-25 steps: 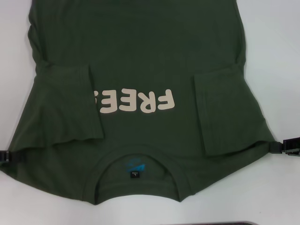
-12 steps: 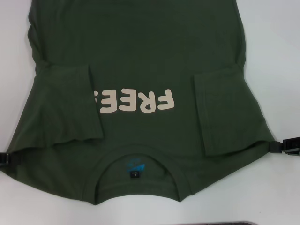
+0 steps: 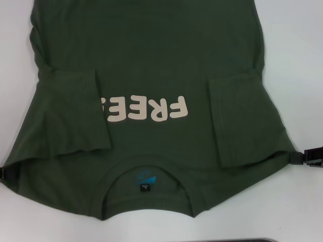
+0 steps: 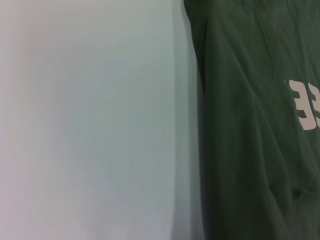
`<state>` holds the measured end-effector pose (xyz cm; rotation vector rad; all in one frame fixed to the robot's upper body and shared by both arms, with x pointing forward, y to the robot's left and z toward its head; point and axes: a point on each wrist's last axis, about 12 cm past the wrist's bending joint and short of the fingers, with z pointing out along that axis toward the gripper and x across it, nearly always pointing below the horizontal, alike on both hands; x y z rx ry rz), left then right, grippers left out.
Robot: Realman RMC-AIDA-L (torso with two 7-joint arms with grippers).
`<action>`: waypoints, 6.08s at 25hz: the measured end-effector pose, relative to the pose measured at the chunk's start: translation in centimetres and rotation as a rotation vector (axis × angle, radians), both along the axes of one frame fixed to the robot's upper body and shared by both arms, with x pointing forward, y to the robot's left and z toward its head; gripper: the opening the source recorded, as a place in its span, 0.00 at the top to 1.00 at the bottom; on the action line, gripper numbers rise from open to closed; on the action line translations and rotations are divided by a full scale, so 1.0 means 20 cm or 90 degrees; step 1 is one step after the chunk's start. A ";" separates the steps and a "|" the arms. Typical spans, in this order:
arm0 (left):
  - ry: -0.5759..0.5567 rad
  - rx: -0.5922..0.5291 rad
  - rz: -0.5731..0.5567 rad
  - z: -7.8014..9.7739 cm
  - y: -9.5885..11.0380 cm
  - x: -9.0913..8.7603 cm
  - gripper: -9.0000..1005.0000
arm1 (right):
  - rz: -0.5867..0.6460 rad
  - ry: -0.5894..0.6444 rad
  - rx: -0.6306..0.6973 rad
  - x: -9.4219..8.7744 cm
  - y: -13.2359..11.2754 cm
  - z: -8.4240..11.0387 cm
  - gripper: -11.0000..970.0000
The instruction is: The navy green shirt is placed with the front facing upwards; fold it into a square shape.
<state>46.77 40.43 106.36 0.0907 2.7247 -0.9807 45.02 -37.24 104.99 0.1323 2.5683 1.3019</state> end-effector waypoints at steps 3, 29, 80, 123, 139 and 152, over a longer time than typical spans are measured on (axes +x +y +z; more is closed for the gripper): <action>0.001 0.001 0.000 0.00 0.00 0.00 0.81 | 0.001 -0.001 0.000 0.00 0.00 0.00 0.96; -0.021 -0.015 -0.038 0.05 0.03 -0.04 0.96 | -0.059 -0.013 0.029 -0.27 -0.07 -0.12 0.95; -0.197 -0.175 -0.107 0.35 -0.18 0.36 0.96 | -0.009 -0.140 0.035 0.18 -0.07 0.16 0.93; -0.420 -0.114 0.130 0.47 -0.54 0.99 0.96 | -0.070 -0.291 -0.165 0.98 0.34 0.36 0.91; -0.421 -0.075 0.179 0.43 -0.57 1.04 0.96 | -0.092 -0.347 -0.202 1.09 0.35 0.45 0.91; -0.419 -0.071 0.210 0.39 -0.59 1.03 0.89 | -0.110 -0.353 -0.215 1.10 0.33 0.46 0.90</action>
